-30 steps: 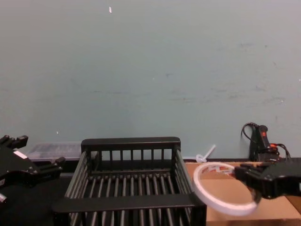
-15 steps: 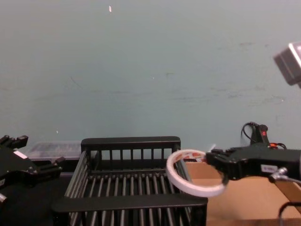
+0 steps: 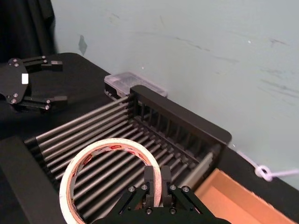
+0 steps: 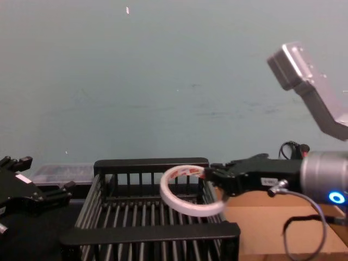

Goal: Pick up the white tape and place it into the black box , Pick up the silver tape and place it into the brown box.

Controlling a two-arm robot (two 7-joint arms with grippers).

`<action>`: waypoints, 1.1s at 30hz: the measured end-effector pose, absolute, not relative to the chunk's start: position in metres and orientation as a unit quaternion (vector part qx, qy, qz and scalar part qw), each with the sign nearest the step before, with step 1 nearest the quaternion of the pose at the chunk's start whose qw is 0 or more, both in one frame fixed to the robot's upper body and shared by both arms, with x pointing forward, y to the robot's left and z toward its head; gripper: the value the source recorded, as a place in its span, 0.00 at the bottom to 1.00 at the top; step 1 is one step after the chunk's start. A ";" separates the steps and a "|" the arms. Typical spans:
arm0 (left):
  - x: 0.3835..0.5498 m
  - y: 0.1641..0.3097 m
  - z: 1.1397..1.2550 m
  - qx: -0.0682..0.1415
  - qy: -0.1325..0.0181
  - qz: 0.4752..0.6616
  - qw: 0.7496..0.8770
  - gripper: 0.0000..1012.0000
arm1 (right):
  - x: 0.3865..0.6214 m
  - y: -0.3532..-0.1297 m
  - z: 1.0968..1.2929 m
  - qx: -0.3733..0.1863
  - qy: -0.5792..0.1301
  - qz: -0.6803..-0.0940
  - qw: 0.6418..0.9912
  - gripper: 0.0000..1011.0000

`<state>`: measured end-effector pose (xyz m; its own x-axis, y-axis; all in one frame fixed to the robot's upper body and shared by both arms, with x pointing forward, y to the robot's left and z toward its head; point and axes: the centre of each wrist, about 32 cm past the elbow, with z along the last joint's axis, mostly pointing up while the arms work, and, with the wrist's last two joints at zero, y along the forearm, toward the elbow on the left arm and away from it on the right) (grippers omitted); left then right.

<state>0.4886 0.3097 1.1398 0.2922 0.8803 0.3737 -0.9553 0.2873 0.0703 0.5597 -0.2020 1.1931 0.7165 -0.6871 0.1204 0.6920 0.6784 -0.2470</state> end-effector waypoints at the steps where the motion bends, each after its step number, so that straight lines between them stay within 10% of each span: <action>1: 0.489 0.310 1.140 0.142 -0.132 0.580 0.791 0.99 | 0.561 -0.200 1.193 -0.139 -0.009 -0.375 0.917 0.10; 33: 0.489 0.310 1.140 0.141 -0.132 0.580 0.791 0.99 | 0.577 -0.184 1.193 -0.146 -0.015 -0.367 0.919 0.15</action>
<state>0.4886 0.3097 1.1398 0.2923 0.8803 0.3737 -0.9552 0.2874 0.0702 0.5767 -0.1838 1.1932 0.7301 -0.6699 0.1348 0.6786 0.6878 -0.2577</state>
